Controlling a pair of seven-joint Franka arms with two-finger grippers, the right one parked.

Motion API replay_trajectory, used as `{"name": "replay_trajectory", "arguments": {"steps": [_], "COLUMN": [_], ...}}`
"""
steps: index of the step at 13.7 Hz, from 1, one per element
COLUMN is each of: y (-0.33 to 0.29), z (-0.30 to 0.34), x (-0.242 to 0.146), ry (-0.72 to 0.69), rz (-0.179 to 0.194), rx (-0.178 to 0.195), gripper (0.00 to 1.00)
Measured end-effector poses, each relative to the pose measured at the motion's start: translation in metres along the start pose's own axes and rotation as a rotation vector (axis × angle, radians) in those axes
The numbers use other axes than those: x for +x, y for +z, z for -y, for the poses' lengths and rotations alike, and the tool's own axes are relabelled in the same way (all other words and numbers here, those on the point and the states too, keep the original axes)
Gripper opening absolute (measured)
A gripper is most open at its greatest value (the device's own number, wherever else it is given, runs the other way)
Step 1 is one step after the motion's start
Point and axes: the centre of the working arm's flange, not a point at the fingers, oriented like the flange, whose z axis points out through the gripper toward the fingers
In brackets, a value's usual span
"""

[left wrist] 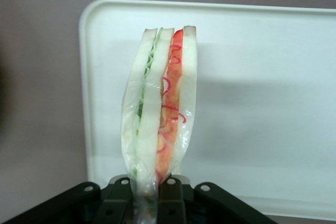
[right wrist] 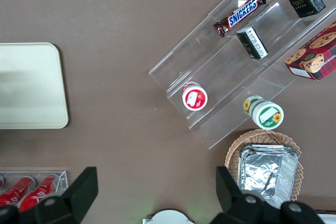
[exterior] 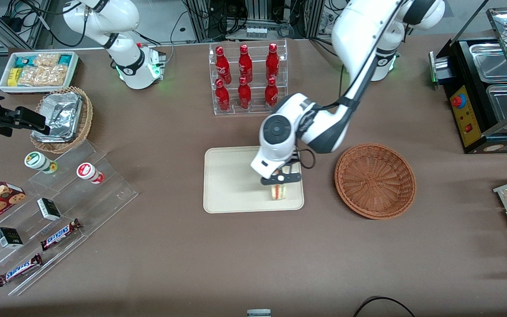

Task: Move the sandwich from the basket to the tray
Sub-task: 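Carry the held sandwich over the cream tray and lower it, then open the left gripper to release the sandwich onto the tray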

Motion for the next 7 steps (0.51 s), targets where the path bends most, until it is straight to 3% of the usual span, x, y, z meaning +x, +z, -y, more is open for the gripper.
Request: {"name": "replay_trajectory", "arguments": {"steps": [4,7], "y": [0.006,0.020], "z": [-0.039,-0.051], "x": [-0.007,-0.012], "ry": [-0.056,-0.071], "rz": [0.031,0.045], "rx": [-0.064,-0.064], "gripper": [0.15,0.15]}}
